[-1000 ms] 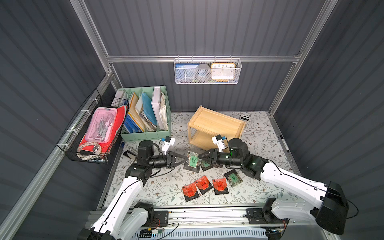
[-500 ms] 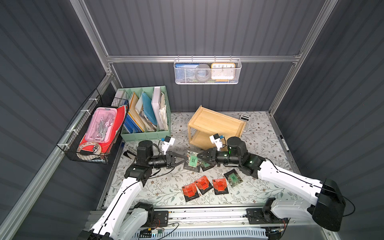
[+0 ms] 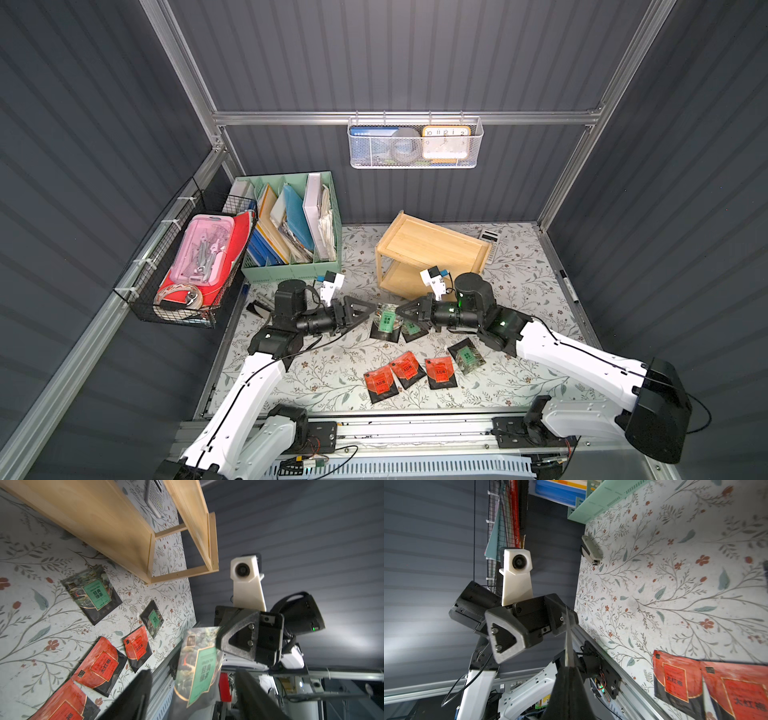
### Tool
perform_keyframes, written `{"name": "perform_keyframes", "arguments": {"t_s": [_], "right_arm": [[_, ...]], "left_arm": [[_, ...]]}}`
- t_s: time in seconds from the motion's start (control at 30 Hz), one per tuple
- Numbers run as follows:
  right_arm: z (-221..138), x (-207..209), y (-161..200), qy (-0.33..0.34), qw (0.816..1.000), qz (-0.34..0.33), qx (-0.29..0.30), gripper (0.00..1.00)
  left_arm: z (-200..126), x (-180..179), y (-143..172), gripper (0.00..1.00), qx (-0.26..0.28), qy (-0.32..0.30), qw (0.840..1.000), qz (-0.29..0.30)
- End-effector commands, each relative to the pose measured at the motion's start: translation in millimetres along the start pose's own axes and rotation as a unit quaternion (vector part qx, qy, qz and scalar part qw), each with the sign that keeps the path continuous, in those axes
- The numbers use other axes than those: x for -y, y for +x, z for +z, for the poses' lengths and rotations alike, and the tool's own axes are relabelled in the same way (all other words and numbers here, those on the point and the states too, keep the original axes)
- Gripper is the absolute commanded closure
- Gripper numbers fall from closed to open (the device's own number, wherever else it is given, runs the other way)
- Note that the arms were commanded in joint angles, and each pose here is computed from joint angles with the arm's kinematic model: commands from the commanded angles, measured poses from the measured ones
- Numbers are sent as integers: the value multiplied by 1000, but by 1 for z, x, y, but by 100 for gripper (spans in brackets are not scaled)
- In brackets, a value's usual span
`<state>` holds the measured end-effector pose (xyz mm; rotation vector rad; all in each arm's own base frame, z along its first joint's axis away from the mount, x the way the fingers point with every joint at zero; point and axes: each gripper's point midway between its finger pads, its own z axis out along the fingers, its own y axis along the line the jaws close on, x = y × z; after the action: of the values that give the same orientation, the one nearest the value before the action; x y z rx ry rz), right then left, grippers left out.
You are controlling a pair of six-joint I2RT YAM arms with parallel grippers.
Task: Place the tea bags on the shelf by color
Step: Pick up the tea bag from the center of the board.
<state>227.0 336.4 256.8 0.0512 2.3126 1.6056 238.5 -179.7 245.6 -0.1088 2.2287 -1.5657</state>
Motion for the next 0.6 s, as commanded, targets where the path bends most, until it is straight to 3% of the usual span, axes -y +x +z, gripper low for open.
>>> {"name": "perform_keyframes", "arguments": {"t_s": [0.0, 0.13, 0.37, 0.57], "right_arm": [[-20, -14, -18, 17, 998, -16, 57, 100], [-36, -16, -38, 28, 992, -4, 126, 100], [-52, -26, -61, 24, 980, 31, 197, 100], [-49, -30, -71, 8, 971, 78, 224, 100]], "left_arm": [[-9, -11, -20, 13, 69, -57, 995, -44], [-18, -21, -31, 5, 125, -86, 983, -107], [-39, -8, -46, 0, 203, -84, 965, -141], [-41, 5, -55, 0, 220, -50, 962, -156]]}}
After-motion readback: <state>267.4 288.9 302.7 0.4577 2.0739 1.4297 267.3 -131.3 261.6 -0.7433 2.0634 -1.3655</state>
